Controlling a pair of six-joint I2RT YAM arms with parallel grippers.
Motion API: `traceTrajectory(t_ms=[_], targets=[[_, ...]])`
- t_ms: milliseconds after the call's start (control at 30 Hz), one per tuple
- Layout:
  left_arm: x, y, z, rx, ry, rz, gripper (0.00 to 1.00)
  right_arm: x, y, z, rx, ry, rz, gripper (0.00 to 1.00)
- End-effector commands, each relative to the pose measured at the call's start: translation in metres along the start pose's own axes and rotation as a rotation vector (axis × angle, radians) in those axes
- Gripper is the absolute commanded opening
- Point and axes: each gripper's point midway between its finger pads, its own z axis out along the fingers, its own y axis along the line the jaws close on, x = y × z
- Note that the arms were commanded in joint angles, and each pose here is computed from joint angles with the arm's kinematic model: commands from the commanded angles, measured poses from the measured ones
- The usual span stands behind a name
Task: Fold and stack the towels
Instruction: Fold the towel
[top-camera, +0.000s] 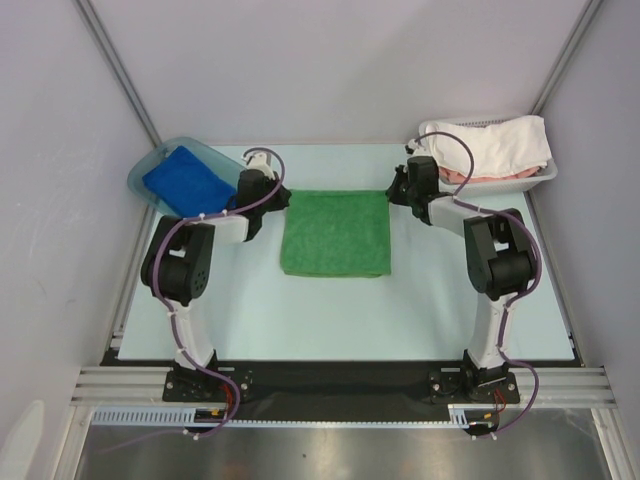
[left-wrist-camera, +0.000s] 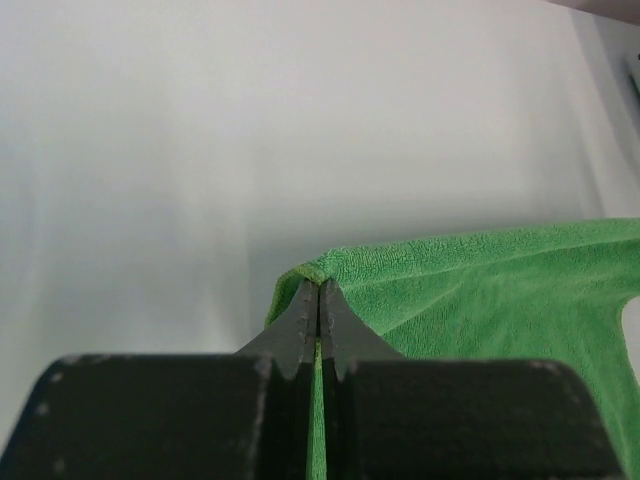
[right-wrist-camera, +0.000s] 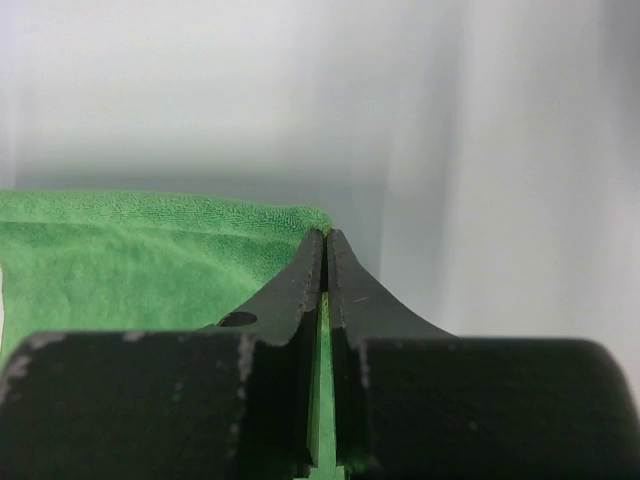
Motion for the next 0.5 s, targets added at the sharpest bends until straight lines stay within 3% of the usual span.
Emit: traceTrajectory(t_ms=[0, 333, 467], targets=[[-0.036, -0.024, -0.018, 0.079, -0.146, 0.055, 0.0, -0.033, 0.02, -0.02, -0.05, -0.107, 0.008, 0.02], [-0.018, -0.026, -0.049, 0.074, -0.134, 0.02, 0.02, -0.008, 0.021, -0.053, -0.057, -0.084, 0.042, 0.01], [-0.002, -0.024, -0.055, 0.063, -0.056, -0.014, 0.02, 0.006, 0.018, -0.064, -0.052, -0.061, 0.057, 0.01]])
